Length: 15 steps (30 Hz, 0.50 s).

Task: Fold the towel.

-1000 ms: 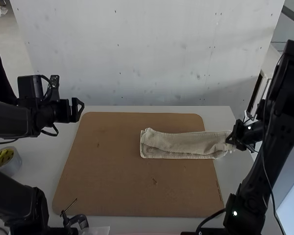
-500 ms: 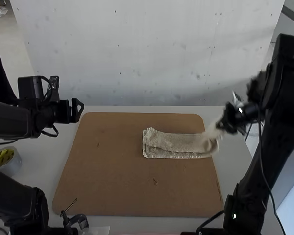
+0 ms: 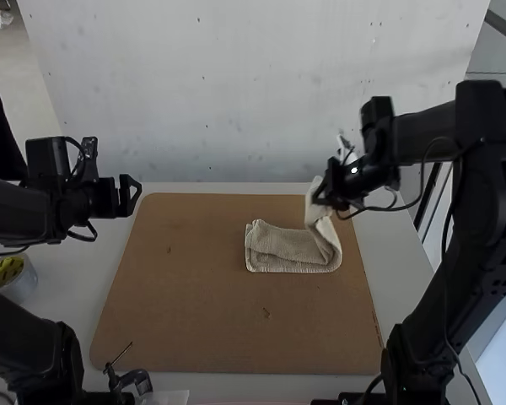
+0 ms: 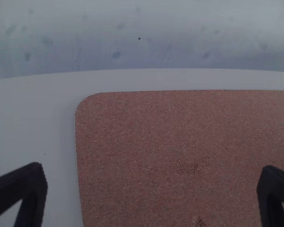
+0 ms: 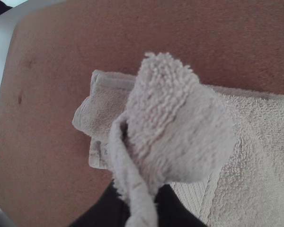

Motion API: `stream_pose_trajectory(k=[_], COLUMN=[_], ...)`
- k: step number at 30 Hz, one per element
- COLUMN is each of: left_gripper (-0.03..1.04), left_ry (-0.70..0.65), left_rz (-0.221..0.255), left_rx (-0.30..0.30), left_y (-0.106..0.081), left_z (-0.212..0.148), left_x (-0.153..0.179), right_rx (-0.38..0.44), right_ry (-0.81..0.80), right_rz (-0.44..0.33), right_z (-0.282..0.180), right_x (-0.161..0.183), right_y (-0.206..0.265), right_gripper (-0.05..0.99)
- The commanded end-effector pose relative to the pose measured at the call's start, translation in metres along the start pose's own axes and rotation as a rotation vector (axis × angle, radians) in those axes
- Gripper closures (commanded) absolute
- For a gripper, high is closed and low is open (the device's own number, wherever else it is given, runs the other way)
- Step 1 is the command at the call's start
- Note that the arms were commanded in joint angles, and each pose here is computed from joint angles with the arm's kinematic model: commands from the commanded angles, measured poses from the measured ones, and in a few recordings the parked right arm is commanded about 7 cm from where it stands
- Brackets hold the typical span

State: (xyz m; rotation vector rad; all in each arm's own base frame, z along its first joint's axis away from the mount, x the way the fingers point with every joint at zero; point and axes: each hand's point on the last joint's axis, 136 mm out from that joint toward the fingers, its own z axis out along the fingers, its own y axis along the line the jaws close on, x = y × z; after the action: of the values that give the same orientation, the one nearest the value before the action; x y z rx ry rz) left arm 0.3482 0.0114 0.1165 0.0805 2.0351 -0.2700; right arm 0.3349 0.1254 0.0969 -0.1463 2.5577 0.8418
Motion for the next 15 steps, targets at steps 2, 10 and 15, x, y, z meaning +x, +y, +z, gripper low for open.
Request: stream_pose_trajectory(k=[2,10,15], left_gripper=[0.00,0.00,0.00], left_ry=[-0.011,-0.010,-0.003], left_rz=[-0.016,-0.025,-0.030], left_rx=[0.014,0.010,0.012], left_y=[0.002,0.006,0.005], left_z=[-0.003,-0.005,-0.005], left_x=[0.000,0.002,0.006], right_rx=[0.009,0.001,-0.004], right_ry=[0.018,0.064,0.097], right_rz=[0.031,0.022,0.025], right_z=[0.020,0.056,0.079], right_x=[0.002,0.007,0.011], right_y=[0.012,0.019,0.019], right_gripper=[0.91,0.91,0.91])
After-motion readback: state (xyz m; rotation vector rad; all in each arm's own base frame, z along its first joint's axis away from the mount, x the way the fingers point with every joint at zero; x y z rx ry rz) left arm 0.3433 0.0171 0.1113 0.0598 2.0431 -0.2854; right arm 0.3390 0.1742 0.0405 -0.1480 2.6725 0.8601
